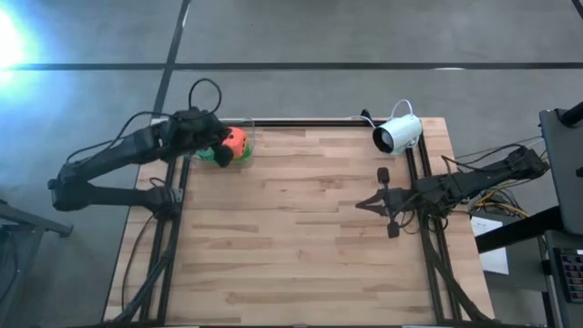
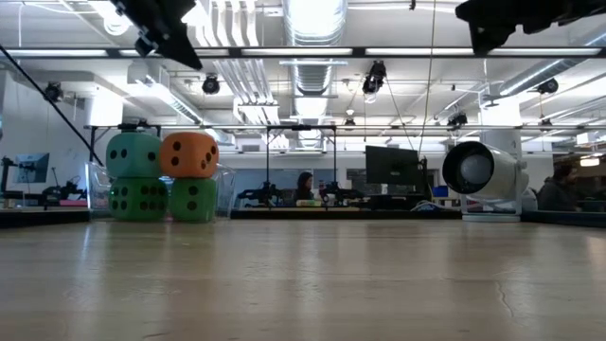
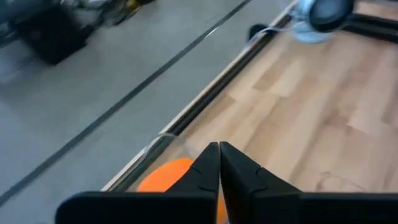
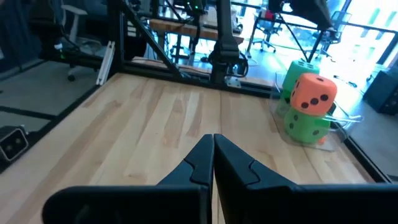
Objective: Pick & Place Dice
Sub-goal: Return to Home Position
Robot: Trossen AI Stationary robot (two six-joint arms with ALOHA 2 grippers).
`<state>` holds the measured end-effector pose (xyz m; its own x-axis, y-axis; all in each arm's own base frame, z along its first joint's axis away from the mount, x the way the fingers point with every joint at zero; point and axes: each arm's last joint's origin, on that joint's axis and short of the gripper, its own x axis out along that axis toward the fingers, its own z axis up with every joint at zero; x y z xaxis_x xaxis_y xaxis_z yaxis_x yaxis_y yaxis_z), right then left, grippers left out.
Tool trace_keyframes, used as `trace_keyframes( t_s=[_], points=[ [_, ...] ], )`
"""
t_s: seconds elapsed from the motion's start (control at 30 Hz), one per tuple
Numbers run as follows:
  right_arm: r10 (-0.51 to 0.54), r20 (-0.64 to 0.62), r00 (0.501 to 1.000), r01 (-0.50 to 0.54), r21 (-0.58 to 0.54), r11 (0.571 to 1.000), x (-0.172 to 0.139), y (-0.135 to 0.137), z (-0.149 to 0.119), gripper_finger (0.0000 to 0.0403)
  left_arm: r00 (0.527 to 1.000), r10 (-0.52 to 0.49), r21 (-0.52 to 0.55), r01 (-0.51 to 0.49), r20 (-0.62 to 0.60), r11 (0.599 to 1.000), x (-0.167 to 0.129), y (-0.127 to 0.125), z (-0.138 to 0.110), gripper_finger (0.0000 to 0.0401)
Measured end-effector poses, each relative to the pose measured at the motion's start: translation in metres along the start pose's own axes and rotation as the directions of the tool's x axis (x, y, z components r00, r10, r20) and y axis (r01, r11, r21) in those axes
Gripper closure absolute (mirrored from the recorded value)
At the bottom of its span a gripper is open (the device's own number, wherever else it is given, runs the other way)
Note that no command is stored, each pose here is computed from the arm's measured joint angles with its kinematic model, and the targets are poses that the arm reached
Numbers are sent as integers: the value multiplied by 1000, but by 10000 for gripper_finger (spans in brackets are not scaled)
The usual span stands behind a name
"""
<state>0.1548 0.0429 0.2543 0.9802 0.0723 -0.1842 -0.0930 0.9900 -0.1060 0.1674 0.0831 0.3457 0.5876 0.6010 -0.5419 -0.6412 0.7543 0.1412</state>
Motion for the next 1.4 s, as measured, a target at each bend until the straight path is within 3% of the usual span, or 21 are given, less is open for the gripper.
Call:
trace_keyframes(
  t_s=[0.37, 0.6, 0.83, 1.17, 1.4],
  points=[
    [-3, 91, 996, 3, 1, 1000, -22, -6, 9, 394, 971, -155, 48, 149, 182, 988, -14, -10, -54, 398],
    [-7, 139, 990, 8, -12, 1000, -33, -8, 12, 394, 903, -297, 44, 298, 310, 954, -25, -6, -90, 398],
    [-10, 181, 983, 10, 0, 1000, -42, -10, 8, 394, 835, -335, 69, 340, 435, 938, -37, 1, -121, 399],
    [-19, 275, 961, 13, 26, 1000, -61, -15, 4, 394, 705, -370, 98, 395, 605, 914, -63, 13, -145, 399],
    [-24, 344, 939, 8, 47, 999, -74, -17, -6, 394, 715, -386, 134, 383, 583, 914, -63, 12, -144, 399]
  ],
)
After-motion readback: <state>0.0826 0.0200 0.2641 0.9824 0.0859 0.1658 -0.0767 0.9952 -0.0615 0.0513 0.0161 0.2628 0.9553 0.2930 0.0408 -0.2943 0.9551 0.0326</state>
